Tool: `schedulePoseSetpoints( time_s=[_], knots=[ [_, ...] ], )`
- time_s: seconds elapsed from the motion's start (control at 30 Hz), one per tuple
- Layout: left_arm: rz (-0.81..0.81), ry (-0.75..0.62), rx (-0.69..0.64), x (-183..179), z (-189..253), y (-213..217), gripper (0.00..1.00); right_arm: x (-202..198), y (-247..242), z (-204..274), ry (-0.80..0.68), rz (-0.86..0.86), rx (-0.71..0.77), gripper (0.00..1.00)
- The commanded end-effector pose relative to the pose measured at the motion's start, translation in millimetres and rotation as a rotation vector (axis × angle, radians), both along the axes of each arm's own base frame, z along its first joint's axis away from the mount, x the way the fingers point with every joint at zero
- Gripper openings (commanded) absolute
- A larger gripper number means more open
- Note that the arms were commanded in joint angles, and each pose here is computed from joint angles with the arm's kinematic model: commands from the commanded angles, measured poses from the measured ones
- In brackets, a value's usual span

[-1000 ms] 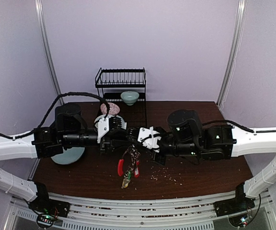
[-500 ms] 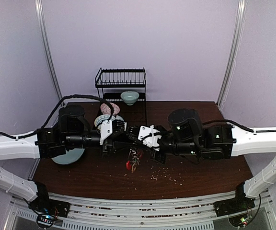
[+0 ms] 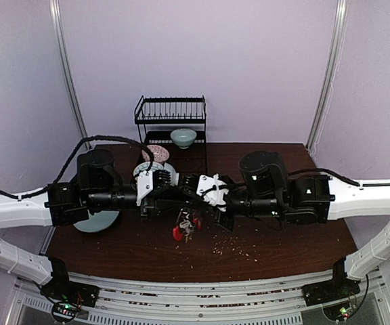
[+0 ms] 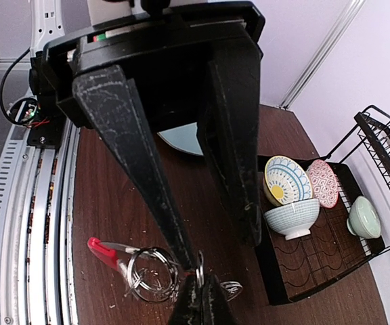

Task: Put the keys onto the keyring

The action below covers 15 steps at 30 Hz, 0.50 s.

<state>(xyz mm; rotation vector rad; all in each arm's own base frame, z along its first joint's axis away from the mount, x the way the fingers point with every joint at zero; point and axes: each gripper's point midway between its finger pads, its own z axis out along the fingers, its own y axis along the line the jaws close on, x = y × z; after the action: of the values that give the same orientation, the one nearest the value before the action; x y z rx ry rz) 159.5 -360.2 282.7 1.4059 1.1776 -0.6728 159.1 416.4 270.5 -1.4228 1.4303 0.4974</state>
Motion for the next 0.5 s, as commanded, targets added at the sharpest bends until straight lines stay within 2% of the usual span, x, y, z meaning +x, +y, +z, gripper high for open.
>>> schedulePoseSetpoints(
  time_s=[0.0,0.2,0.47],
  knots=[
    [-0.008,0.003,-0.019,-1.3,1.2,0.0,0.24,-6.7,-0.7,42.9,-0.009,0.029,0.151,0.0],
    [-0.004,0.001,-0.01,-0.9,-0.9,1.0,0.24,-9.4,-2.0,47.1,0.002,0.039,0.178,0.0],
    [-0.05,0.023,-0.051,-6.1,17.4,-6.7,0.26,-9.2,3.5,42.2,0.007,0.049,0.16,0.0]
  ],
)
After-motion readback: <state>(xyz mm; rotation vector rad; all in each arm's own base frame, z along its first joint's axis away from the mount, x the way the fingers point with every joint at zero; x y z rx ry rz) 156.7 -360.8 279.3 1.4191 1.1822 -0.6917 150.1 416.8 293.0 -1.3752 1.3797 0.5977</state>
